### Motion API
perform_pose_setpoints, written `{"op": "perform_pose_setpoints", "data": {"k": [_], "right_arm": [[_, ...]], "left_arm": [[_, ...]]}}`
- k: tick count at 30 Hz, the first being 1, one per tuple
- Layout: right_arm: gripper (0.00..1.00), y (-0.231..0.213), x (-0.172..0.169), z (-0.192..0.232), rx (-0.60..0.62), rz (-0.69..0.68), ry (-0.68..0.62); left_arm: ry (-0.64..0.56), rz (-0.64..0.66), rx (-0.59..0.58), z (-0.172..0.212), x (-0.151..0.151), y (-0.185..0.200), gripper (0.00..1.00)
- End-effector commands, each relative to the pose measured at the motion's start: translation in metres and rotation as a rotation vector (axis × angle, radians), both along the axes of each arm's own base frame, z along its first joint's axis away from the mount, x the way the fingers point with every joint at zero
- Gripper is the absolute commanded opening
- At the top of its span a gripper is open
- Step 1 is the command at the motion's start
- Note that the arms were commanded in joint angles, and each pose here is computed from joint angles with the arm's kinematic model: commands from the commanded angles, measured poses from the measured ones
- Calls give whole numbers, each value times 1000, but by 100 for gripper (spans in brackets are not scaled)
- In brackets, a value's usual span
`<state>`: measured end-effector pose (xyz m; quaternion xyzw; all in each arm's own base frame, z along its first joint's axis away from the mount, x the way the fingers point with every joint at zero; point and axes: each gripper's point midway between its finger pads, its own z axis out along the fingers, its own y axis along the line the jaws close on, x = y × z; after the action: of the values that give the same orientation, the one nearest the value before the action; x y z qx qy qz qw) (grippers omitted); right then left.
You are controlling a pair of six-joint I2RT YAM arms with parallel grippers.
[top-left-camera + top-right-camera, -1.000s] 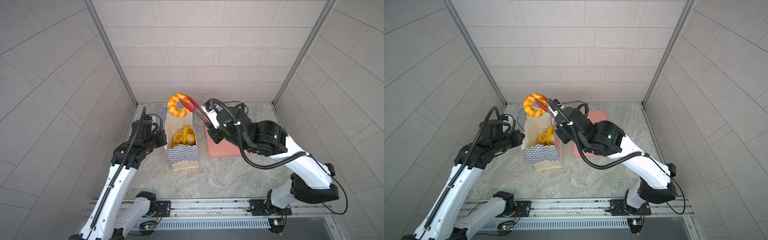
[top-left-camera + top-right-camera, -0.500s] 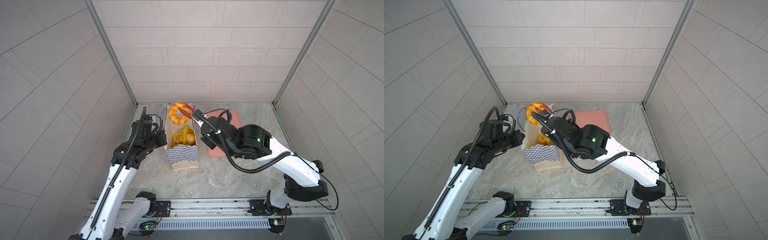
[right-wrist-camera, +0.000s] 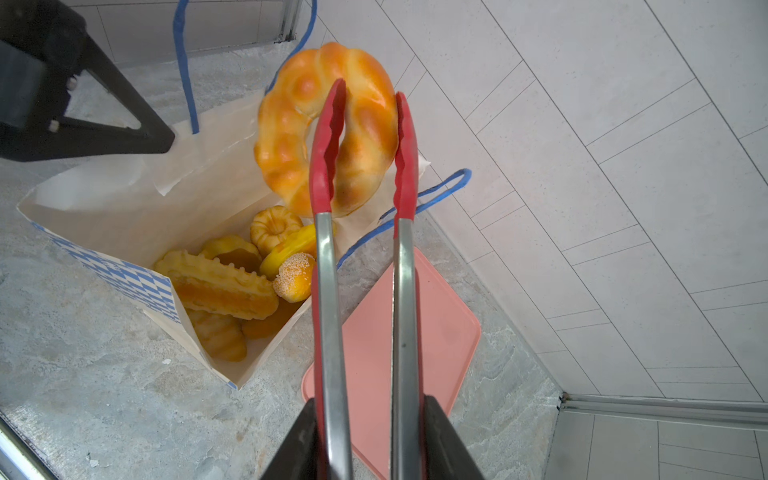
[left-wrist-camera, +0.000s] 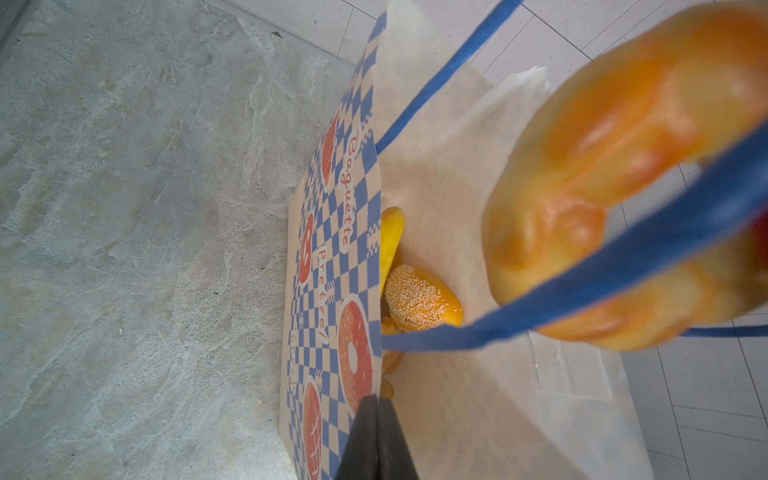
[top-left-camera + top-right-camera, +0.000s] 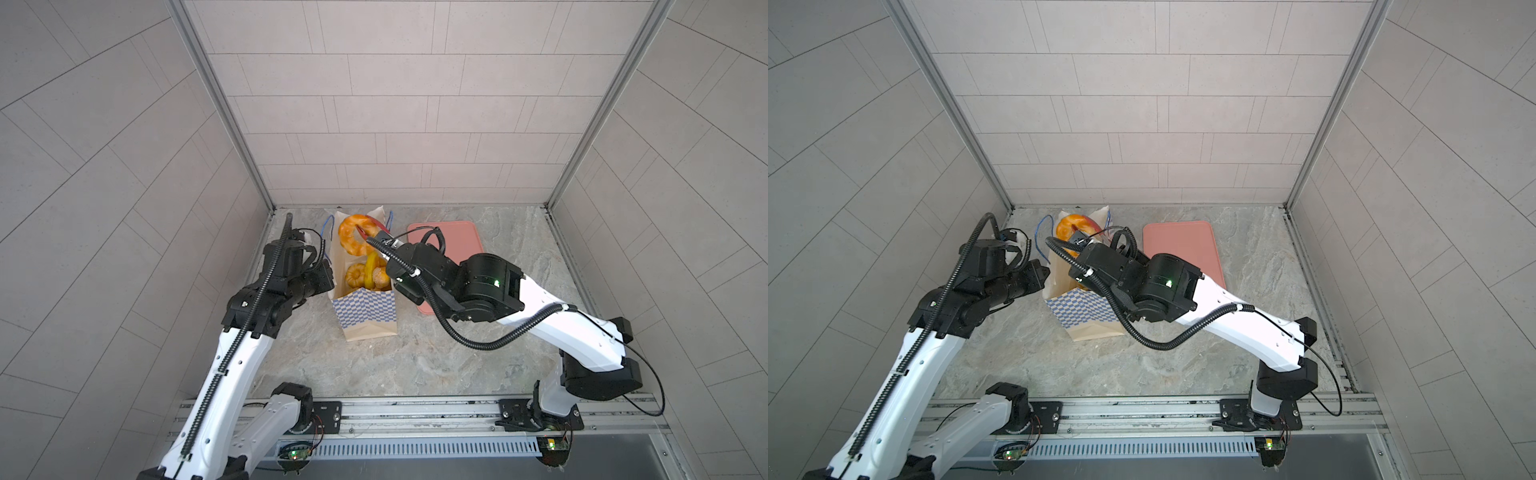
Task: Place the fake bread into the paper bag
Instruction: 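Open the right tongs to drop the ring-shaped roll into the bag, then withdraw the right tongs from the bag while the left gripper releases the bag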
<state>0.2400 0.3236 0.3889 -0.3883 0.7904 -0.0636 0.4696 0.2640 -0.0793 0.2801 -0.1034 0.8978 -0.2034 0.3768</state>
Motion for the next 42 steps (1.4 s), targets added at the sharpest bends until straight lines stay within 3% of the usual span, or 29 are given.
{"op": "perform_pose_setpoints", "data": {"k": [1, 19, 22, 26, 29, 42], "right_arm": [[41, -8, -1, 16, 24, -18, -43], [44, -7, -8, 32, 115, 14, -39], [44, -7, -8, 37, 134, 18, -44], [44, -8, -9, 43, 157, 24, -50], [44, -10, -10, 47, 172, 26, -56], [44, -56, 16, 87, 293, -66, -130]], "left_arm": [[-36, 7, -4, 8, -1, 1, 6], [-35, 10, 0, 8, -2, 2, 12], [-38, 10, 0, 10, -2, 2, 34], [-43, 13, 7, 14, -3, 4, 81], [-58, 18, 21, 21, -5, 7, 98], [-257, 14, 48, 113, -12, 14, 100]]}}
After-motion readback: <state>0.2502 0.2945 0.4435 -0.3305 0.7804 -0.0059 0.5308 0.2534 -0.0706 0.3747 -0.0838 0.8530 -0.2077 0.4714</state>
